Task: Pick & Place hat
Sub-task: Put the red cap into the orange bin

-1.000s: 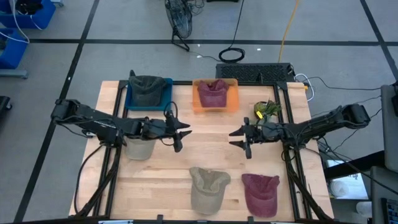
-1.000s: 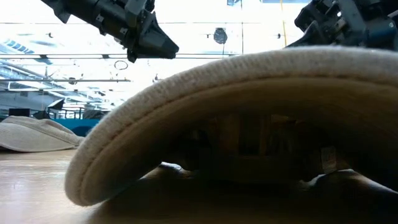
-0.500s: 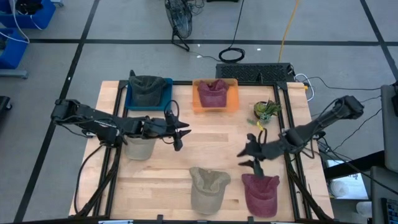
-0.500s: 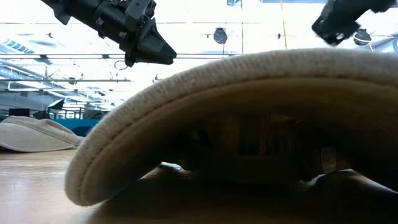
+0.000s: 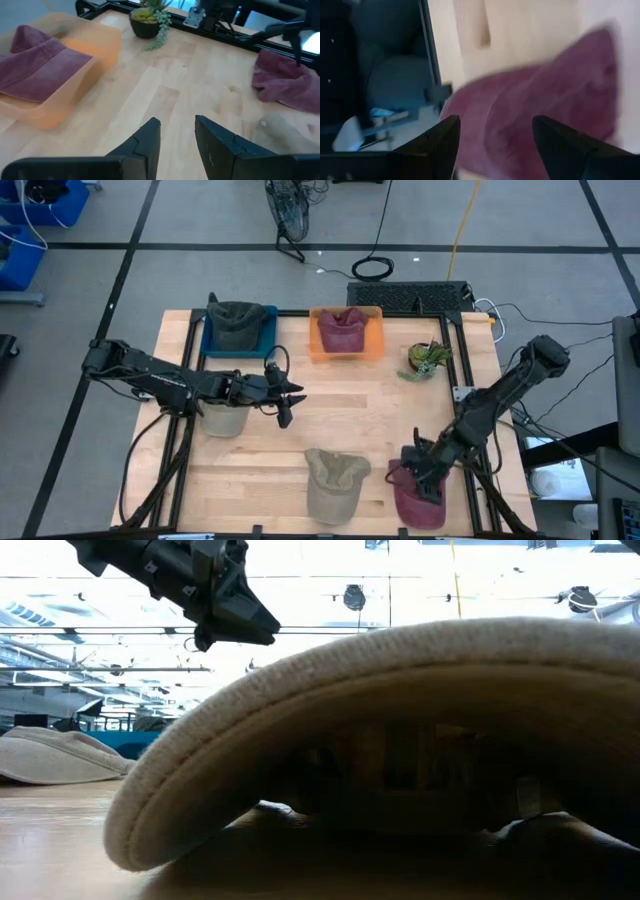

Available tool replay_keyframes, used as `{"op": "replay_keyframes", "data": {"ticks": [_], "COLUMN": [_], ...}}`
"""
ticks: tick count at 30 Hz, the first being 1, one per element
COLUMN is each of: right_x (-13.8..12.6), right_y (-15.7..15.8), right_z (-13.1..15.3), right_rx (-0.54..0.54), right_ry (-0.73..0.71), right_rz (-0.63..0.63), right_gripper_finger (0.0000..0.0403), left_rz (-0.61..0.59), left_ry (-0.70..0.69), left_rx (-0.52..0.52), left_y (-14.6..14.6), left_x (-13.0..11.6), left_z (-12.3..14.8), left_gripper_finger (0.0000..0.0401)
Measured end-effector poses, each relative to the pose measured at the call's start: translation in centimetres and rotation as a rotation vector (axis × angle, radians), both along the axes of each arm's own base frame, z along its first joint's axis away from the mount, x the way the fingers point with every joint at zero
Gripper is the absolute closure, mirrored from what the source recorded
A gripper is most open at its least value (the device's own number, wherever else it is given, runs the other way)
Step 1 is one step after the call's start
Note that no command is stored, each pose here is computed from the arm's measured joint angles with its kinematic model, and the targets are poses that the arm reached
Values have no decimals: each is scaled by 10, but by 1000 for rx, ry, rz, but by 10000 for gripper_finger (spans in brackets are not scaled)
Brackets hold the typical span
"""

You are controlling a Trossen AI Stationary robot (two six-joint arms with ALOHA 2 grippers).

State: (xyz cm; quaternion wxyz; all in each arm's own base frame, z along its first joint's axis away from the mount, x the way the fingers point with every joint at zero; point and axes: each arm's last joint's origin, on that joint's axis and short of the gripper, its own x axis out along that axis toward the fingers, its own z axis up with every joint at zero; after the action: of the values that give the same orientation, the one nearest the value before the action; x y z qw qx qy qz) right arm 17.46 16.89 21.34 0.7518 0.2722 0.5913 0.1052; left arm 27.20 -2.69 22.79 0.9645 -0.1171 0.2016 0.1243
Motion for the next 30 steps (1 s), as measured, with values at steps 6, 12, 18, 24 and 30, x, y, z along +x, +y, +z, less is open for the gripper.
{"op": "replay_keyframes", "data": {"ticks": [6, 12, 18, 24, 30], "right_x": [-8, -16, -20, -21, -18], "right_y": [13, 19, 19, 26, 41], "right_z": [-8, -10, -11, -19, -34], "right_rx": [35, 4, -88, -159, -158], "right_ry": [122, 130, 50, -18, -17], "right_rz": [-23, -58, -63, -16, 14], "right_gripper_finger": [171, 174, 175, 187, 206], "left_rz": [-35, -37, -38, -38, -33], "left_ry": [-12, -4, 4, 4, 1], "left_rx": [8, 15, 19, 18, 8], "left_y": [-8, -8, -8, -8, -8], "left_x": [0, -1, -1, -1, -1], "left_z": [1, 1, 0, 0, 0], "left_gripper_finger": [277, 277, 277, 277, 277]}}
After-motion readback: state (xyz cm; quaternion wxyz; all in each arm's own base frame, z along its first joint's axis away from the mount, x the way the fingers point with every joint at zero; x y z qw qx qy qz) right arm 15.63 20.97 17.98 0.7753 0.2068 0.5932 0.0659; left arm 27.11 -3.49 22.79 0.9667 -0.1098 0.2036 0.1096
